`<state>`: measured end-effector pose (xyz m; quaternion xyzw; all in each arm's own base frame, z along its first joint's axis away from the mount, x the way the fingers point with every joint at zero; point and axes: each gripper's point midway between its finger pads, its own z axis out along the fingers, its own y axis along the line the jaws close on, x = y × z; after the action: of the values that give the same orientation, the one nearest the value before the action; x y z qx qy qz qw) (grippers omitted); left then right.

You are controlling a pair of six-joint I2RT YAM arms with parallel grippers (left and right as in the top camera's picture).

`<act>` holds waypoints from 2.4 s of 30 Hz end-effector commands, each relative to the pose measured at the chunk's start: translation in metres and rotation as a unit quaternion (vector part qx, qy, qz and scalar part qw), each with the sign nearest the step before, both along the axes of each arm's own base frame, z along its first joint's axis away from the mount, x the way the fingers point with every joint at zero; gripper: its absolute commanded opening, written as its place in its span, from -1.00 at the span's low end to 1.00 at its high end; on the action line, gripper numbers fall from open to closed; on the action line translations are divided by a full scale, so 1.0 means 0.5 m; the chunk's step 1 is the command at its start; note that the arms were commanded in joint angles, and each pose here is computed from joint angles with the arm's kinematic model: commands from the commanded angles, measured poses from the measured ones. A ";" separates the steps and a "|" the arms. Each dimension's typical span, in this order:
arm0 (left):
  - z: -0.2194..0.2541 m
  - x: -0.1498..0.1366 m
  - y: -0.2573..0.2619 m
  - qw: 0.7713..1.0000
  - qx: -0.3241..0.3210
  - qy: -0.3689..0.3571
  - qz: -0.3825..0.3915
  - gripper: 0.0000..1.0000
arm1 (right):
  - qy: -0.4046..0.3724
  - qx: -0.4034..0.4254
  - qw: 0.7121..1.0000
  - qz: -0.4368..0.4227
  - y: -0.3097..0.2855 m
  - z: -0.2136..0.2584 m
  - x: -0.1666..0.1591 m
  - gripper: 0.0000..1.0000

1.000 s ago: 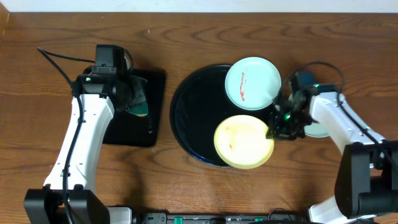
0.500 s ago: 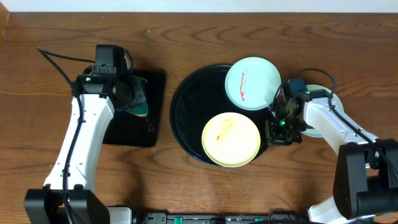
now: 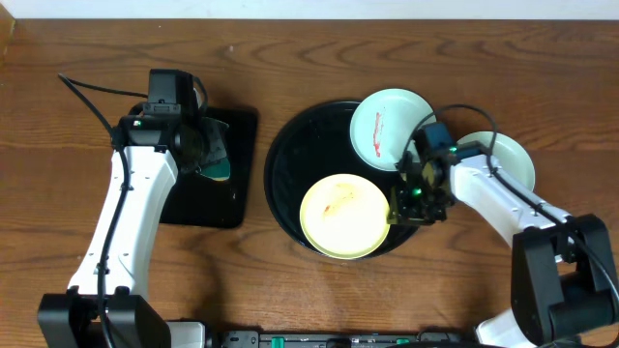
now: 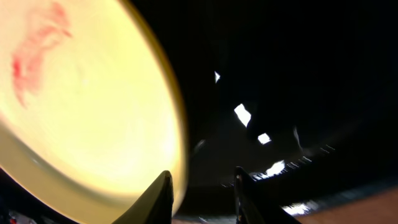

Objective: Clean dirty plates on tray and stack at the side

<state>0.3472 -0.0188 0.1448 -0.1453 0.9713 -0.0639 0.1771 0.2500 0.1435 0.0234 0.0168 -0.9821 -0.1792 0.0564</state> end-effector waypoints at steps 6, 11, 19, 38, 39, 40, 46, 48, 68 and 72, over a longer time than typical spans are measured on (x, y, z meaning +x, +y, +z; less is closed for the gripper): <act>-0.001 -0.001 0.008 1.000 0.009 0.001 0.001 -0.85 | -0.024 -0.010 0.999 -0.019 0.045 -0.005 0.016 -0.38; -0.001 -0.001 0.008 1.000 0.009 0.001 0.001 -0.85 | -0.007 -0.034 0.999 -0.013 0.049 -0.033 0.002 -0.53; -0.001 -0.001 0.008 1.000 0.009 0.001 0.001 -0.85 | -0.045 -0.004 0.999 -0.021 0.078 -0.022 0.044 -0.97; 0.001 0.002 -0.007 1.000 -0.011 -0.003 -0.008 -0.85 | -0.219 0.076 0.972 0.029 0.161 0.059 0.195 -0.42; 0.001 0.002 -0.007 1.000 -0.011 -0.003 -0.008 -0.85 | -0.216 0.075 0.973 0.028 0.162 0.063 0.193 -0.30; 0.001 0.002 -0.007 1.000 -0.011 -0.003 -0.008 -0.85 | -0.210 0.073 0.975 0.022 0.162 0.065 0.192 -0.24; 0.002 0.002 -0.007 1.000 -0.010 -0.003 -0.010 -0.85 | -0.111 0.043 0.988 -0.099 0.142 0.044 0.149 -0.23; 0.002 0.003 -0.007 1.000 -0.006 -0.005 -0.019 -0.86 | -0.084 0.031 0.990 -0.111 0.143 0.037 0.125 -0.21; 0.009 0.018 -0.030 0.998 0.005 -0.026 -0.061 -0.86 | -0.042 -0.045 0.993 -0.102 0.176 -0.031 0.045 -0.49; 0.011 0.022 -0.051 0.996 0.005 -0.033 -0.077 -0.85 | -0.045 -0.033 0.994 -0.090 0.184 -0.021 0.051 -0.46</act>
<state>0.3576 -0.0360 0.1500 -0.0904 0.9725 -0.0733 0.2017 0.2713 0.2348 0.0105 -0.0645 -0.9872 -0.1456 -0.0031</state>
